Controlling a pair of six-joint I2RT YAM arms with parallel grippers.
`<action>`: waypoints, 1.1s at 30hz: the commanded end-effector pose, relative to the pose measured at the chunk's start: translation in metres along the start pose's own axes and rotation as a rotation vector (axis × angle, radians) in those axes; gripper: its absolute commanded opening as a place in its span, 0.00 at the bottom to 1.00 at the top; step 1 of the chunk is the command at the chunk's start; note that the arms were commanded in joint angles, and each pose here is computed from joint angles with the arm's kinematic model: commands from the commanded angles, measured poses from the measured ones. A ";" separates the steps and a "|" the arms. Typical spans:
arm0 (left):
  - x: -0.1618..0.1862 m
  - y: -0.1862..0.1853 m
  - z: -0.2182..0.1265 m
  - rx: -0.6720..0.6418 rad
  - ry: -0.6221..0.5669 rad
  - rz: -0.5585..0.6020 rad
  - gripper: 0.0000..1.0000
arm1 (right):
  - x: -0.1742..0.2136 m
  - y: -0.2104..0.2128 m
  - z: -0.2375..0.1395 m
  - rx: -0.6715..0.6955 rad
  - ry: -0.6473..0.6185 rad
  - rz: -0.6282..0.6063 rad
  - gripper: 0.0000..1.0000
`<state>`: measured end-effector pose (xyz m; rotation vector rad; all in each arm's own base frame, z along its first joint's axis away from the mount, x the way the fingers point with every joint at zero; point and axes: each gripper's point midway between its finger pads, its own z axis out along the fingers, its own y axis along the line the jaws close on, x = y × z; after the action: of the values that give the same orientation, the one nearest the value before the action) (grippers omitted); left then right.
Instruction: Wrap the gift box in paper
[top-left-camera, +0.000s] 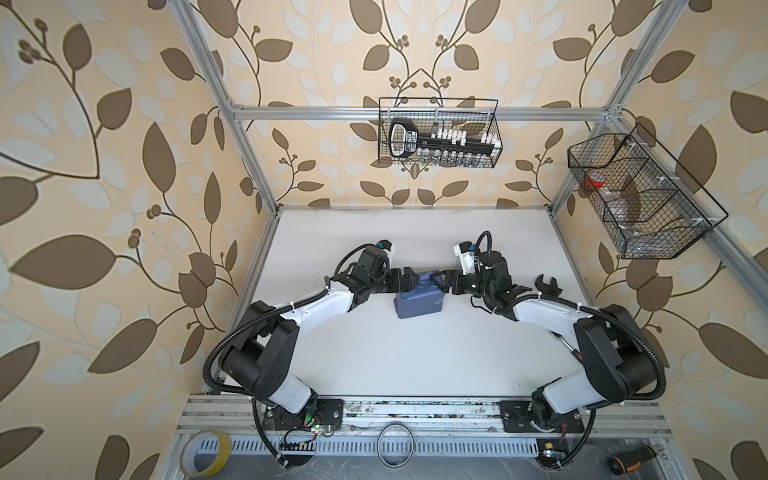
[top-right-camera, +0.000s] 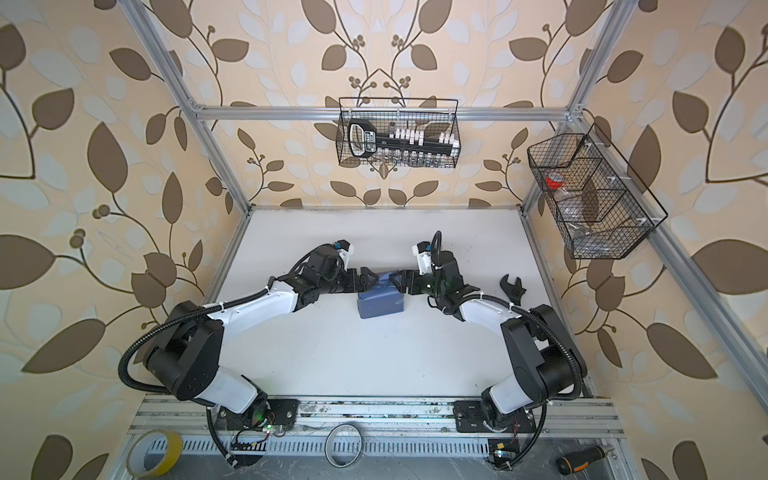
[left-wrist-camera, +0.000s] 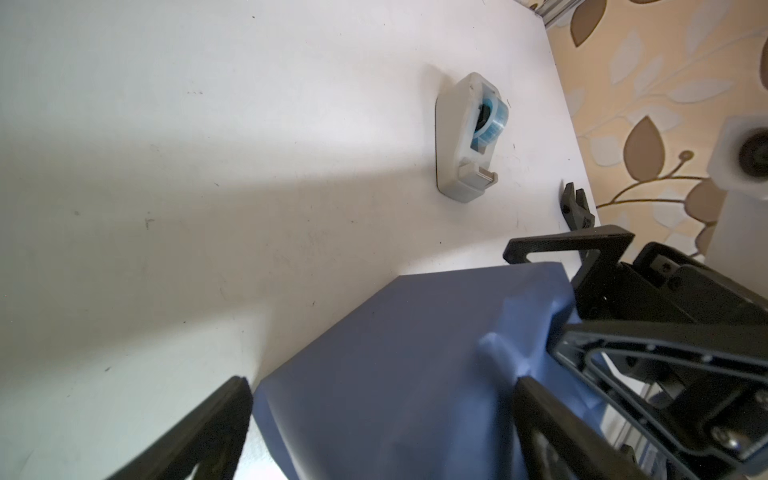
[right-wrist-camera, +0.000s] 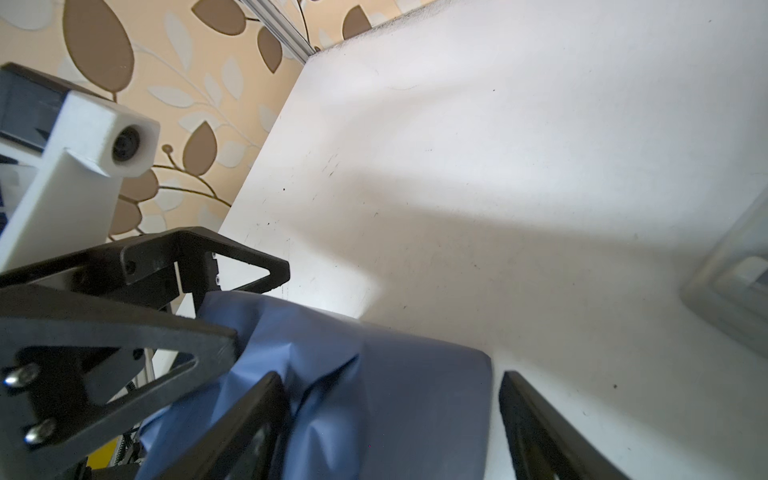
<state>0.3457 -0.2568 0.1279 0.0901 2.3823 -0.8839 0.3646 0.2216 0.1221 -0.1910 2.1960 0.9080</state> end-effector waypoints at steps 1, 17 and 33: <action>0.019 0.003 0.003 0.031 0.045 -0.024 0.99 | 0.030 -0.010 0.004 0.031 0.089 0.033 0.82; 0.038 0.024 0.007 -0.015 0.059 -0.027 0.99 | -0.010 0.040 -0.005 -0.058 -0.017 0.049 0.88; 0.015 -0.014 -0.015 0.126 -0.013 -0.070 0.99 | 0.048 0.007 -0.003 0.039 0.071 0.034 0.88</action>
<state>0.3334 -0.2563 0.1264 0.0567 2.3321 -0.9867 0.3375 0.2392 0.1179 -0.1751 2.2195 0.9333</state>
